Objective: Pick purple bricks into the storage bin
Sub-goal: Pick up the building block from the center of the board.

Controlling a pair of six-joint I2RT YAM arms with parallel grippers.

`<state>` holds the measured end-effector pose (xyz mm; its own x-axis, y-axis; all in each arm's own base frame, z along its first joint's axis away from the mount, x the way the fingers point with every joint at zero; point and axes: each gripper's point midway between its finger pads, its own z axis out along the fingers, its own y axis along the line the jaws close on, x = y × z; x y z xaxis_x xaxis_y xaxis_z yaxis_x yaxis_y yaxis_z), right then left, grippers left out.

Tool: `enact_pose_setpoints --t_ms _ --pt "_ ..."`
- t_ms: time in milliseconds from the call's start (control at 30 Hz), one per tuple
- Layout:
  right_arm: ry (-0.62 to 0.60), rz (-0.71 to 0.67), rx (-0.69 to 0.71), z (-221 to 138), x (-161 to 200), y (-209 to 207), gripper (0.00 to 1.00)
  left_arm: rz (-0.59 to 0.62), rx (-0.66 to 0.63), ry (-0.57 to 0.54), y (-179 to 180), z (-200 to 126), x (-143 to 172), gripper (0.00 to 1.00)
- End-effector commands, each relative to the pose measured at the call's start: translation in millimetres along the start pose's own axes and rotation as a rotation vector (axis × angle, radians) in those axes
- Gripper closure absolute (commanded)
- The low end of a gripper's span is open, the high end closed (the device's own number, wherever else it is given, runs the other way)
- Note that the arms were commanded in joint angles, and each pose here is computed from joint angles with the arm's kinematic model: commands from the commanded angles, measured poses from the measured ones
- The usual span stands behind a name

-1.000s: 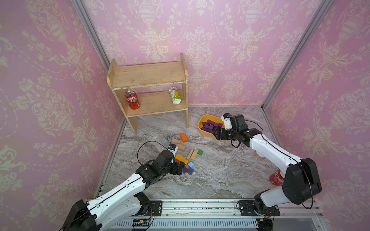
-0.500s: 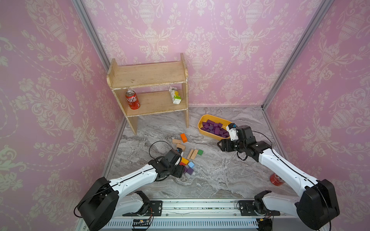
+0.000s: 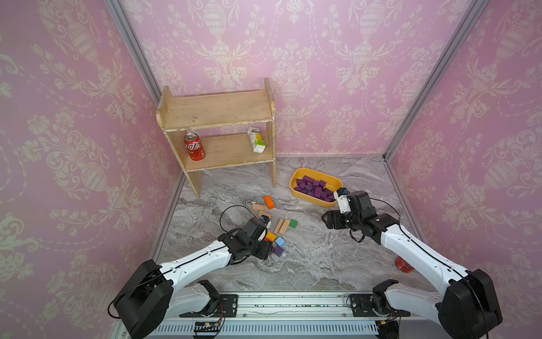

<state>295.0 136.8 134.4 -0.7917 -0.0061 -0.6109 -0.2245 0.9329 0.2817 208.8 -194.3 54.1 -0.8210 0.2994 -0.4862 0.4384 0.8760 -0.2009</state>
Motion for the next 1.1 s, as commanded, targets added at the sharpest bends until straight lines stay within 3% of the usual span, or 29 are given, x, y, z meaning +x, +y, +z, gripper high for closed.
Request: enact_pose_setpoints --t_ms 0,300,1067 --pt "-0.027 -0.028 0.019 -7.1 2.9 -4.3 0.19 0.032 -0.014 0.016 0.3 -0.7 2.6 0.34" --pt "-0.061 -0.056 0.054 -17.0 7.6 -12.2 0.15 0.043 -0.010 0.032 -0.9 4.6 5.0 0.40" --pt "-0.026 -0.038 0.090 -15.1 13.1 -20.9 0.15 0.126 0.005 0.048 -16.4 11.0 -2.0 0.40"
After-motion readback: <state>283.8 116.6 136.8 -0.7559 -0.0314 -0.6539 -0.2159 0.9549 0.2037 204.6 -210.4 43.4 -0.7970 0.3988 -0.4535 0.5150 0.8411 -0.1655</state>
